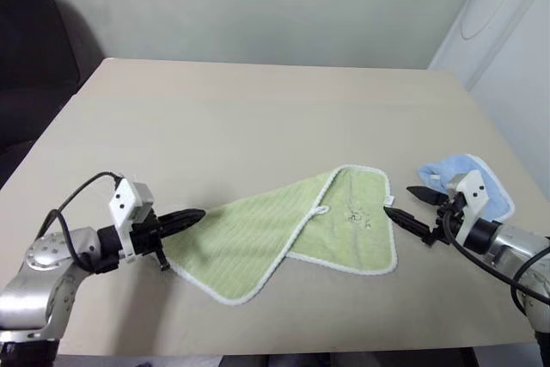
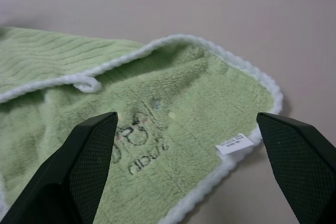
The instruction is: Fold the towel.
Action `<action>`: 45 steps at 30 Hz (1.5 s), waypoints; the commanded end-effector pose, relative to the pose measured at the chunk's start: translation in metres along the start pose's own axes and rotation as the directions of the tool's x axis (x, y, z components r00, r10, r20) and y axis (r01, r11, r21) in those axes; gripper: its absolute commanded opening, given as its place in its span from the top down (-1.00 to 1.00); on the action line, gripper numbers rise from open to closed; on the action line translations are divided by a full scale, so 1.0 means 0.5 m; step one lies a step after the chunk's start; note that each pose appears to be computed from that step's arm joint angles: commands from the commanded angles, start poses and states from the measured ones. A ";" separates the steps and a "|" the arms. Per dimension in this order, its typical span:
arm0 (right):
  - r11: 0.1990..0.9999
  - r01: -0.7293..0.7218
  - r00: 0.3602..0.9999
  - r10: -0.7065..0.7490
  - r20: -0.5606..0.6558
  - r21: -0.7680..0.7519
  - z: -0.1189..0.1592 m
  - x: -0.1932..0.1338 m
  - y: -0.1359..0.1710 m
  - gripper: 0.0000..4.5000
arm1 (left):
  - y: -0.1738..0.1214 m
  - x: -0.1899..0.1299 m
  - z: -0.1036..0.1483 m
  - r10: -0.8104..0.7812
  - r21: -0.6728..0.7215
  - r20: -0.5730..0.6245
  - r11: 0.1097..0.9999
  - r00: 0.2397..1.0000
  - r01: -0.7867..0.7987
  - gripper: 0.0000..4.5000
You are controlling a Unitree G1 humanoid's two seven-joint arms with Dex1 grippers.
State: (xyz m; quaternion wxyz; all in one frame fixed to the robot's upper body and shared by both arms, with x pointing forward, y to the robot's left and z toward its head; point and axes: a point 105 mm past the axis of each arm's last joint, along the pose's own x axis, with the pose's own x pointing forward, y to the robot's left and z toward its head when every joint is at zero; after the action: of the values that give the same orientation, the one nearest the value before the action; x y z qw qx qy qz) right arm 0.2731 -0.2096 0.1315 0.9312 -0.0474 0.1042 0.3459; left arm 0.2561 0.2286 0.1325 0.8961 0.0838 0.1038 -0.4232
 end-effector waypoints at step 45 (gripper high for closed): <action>0.993 0.106 0.990 -0.099 0.102 -0.056 0.033 -0.024 -0.005 -1.00 | -0.100 0.032 0.039 -0.598 0.241 -0.371 0.677 0.711 0.695 0.12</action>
State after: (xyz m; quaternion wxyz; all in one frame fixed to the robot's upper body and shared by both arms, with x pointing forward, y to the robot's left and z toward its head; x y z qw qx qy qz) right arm 0.2700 -0.2161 0.1319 0.9466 -0.0474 0.0801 0.3087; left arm 0.2329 0.1821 0.1419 0.6575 0.2436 0.1685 -0.6928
